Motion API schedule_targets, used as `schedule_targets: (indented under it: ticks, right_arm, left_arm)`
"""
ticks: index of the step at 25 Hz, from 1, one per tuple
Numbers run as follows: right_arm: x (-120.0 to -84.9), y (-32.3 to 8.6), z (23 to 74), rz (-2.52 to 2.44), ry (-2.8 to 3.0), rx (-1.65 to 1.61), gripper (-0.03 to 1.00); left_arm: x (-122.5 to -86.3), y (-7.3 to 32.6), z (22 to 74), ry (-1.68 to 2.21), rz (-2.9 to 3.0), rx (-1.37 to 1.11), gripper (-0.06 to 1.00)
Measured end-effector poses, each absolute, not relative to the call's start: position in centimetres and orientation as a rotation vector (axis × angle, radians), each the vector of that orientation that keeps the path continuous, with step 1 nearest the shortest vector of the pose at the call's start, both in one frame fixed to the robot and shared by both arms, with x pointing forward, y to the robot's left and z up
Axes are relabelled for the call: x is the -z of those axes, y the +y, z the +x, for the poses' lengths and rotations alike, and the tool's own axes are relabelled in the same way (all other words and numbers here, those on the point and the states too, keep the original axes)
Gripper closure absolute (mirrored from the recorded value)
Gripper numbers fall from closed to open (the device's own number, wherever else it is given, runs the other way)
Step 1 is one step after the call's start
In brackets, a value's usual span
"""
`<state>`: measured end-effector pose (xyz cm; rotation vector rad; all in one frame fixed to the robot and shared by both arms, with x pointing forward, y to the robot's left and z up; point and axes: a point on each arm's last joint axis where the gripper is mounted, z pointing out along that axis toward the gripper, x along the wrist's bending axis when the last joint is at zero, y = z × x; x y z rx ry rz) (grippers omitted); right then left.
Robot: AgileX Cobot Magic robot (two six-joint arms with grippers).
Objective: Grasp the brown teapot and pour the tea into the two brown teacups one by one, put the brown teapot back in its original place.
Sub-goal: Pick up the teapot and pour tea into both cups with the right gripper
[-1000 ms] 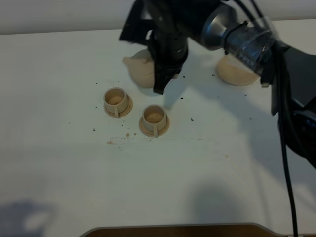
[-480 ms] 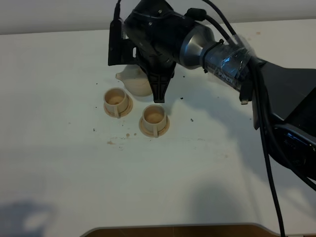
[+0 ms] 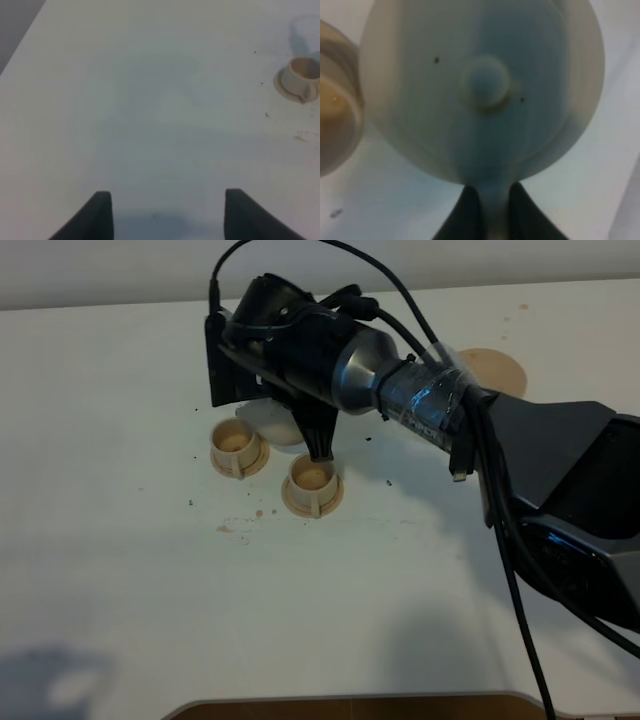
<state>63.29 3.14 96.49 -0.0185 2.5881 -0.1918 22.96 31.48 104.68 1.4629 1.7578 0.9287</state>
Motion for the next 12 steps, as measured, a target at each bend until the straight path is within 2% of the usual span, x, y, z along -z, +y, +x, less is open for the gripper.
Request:
schedule_targets:
  ticks: [12]
  right_arm:
    - [-96.75, 3.29, 63.17, -0.056, 2.541, 0.249, 0.85]
  left_arm:
    - [-104.68, 31.48, 22.96, 1.758, 1.463, -0.929, 0.45]
